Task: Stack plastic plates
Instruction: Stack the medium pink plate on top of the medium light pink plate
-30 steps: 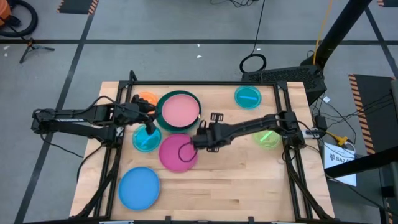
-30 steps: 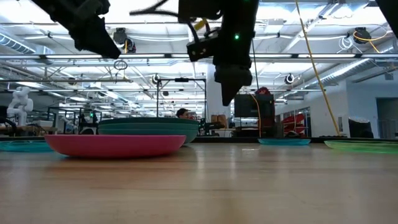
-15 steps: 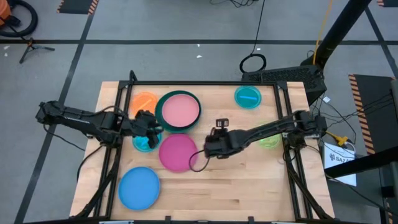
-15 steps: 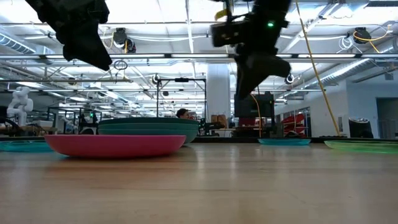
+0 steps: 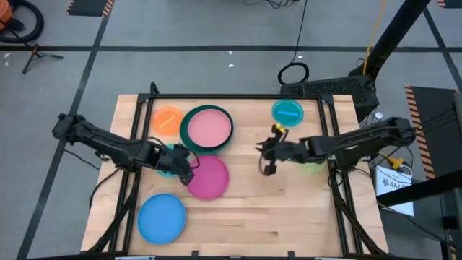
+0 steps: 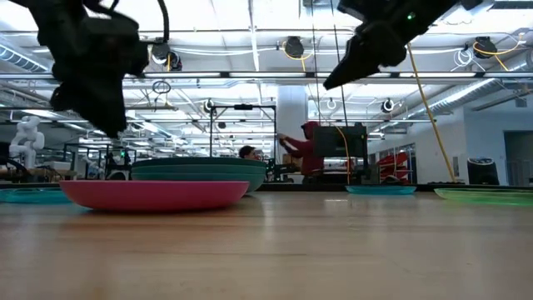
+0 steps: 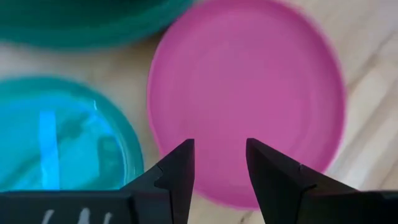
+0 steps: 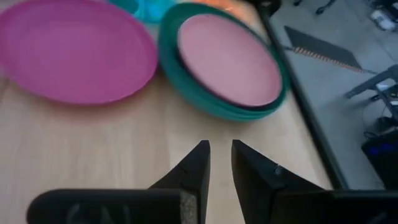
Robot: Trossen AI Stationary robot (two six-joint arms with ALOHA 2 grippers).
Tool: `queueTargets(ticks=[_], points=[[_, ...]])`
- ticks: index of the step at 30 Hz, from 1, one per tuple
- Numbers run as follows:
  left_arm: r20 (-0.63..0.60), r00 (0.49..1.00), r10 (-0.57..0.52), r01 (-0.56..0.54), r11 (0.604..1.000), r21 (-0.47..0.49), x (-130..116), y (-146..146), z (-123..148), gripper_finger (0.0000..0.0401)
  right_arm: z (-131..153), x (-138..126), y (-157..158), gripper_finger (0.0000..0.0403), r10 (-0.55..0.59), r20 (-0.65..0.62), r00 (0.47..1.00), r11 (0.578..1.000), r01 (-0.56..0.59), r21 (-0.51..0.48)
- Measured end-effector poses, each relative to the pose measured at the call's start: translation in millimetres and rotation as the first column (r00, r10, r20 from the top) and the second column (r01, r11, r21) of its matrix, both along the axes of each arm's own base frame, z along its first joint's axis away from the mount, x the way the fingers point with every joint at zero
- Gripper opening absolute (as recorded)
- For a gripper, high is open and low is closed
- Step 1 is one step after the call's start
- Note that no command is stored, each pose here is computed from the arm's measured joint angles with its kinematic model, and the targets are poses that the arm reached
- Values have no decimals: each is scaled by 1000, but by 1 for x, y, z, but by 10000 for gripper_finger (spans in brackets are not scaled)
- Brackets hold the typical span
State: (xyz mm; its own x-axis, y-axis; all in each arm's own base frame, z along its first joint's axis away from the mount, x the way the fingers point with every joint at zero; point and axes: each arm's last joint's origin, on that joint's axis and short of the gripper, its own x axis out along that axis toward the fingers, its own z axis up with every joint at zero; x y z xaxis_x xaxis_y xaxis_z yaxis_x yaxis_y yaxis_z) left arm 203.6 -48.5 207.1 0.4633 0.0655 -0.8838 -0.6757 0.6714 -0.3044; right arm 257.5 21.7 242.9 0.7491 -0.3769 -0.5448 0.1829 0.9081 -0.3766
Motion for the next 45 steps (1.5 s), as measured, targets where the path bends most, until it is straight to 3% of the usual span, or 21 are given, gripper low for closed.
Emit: queueTargets(ticks=[4,9,17,29,45], points=[[-72,996,46,-51,997,-62,5,-5,-12,149,9,-16,-5,59,-26,53,998,999,25,25],[-122,987,102,-111,992,-68,8,-4,-21,149,17,-34,-10,59,-66,87,994,996,60,67],[-185,966,182,-193,980,-42,10,7,-29,149,14,-60,-13,59,-137,-9,990,981,137,134],[-176,956,234,-244,969,-36,10,12,-28,149,15,-63,-13,59,-132,-21,991,983,133,126],[-204,952,230,-233,972,11,9,11,-32,149,15,-64,-13,59,-131,-23,991,983,133,125]])
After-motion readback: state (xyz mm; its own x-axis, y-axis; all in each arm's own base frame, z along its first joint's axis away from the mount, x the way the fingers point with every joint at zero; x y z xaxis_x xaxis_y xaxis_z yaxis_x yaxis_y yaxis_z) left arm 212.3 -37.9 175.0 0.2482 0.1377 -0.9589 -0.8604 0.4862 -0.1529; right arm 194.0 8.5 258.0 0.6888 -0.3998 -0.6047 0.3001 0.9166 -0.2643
